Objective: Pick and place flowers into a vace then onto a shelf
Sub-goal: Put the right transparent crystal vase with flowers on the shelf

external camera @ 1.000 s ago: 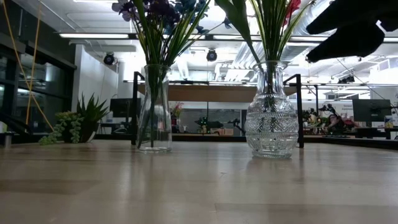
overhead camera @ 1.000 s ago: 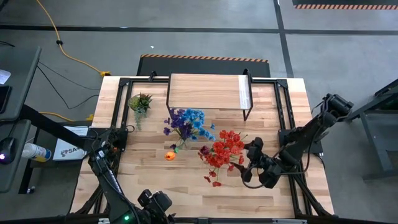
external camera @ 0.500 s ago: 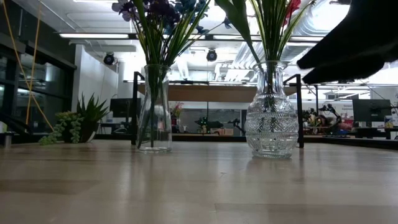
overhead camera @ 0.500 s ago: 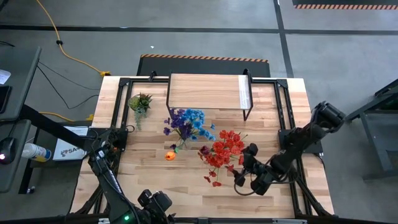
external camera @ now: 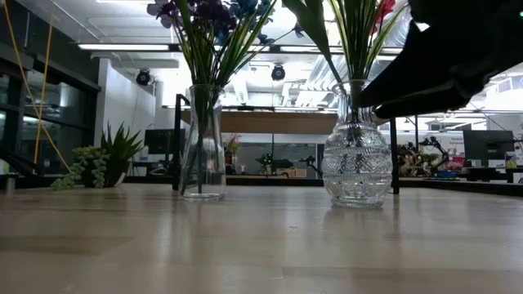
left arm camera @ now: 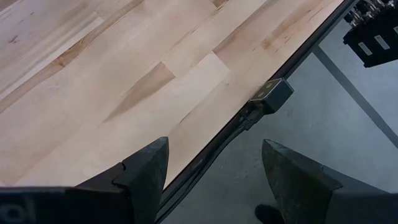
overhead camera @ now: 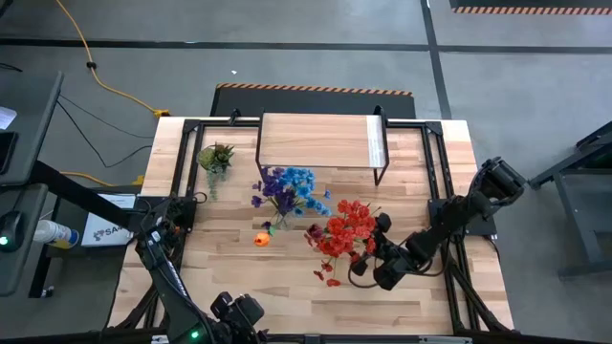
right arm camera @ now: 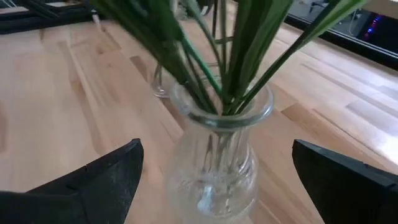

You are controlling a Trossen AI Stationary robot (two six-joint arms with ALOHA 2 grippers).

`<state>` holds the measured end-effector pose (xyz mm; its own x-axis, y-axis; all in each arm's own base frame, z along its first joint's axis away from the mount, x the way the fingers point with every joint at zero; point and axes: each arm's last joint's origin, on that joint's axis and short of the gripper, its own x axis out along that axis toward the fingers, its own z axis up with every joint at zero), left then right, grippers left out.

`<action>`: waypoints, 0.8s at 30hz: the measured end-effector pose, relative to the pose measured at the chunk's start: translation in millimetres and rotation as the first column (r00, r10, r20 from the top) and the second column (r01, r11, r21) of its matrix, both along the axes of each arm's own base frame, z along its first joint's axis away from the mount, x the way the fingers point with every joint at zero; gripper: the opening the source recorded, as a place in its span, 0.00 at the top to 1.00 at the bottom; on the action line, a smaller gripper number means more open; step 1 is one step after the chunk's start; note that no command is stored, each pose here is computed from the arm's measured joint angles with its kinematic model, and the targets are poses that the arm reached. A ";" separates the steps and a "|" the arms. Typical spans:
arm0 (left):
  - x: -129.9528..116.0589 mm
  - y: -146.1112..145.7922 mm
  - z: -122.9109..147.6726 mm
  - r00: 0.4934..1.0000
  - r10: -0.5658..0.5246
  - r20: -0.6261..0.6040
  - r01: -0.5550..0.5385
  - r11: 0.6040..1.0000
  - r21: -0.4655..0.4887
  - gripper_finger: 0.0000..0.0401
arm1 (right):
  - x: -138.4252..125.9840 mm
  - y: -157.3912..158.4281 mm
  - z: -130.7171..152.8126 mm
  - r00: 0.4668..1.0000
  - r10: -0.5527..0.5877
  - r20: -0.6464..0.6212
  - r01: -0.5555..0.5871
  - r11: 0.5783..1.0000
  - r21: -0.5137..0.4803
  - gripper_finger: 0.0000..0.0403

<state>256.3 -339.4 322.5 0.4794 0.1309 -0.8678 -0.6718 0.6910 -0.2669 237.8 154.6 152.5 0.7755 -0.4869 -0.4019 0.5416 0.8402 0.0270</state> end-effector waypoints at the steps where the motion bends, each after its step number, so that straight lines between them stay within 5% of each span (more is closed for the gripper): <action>1: 0.0 0.0 0.0 1.000 0.000 -0.001 0.000 1.000 -0.001 0.27 | 1.2 -1.8 -0.1 1.000 -0.005 -0.002 0.005 1.000 0.002 0.02; 24: -0.1 0.0 0.0 1.000 0.000 -0.003 0.000 1.000 -0.002 0.27 | 36.0 -15.8 -26.5 0.992 -0.094 0.086 0.085 0.991 0.104 0.02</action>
<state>256.2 -339.4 322.4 0.4772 0.1294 -0.8692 -0.6723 0.6908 -0.2662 273.8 138.9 125.9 0.7661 -0.5167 -0.3822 0.6056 0.7794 0.1605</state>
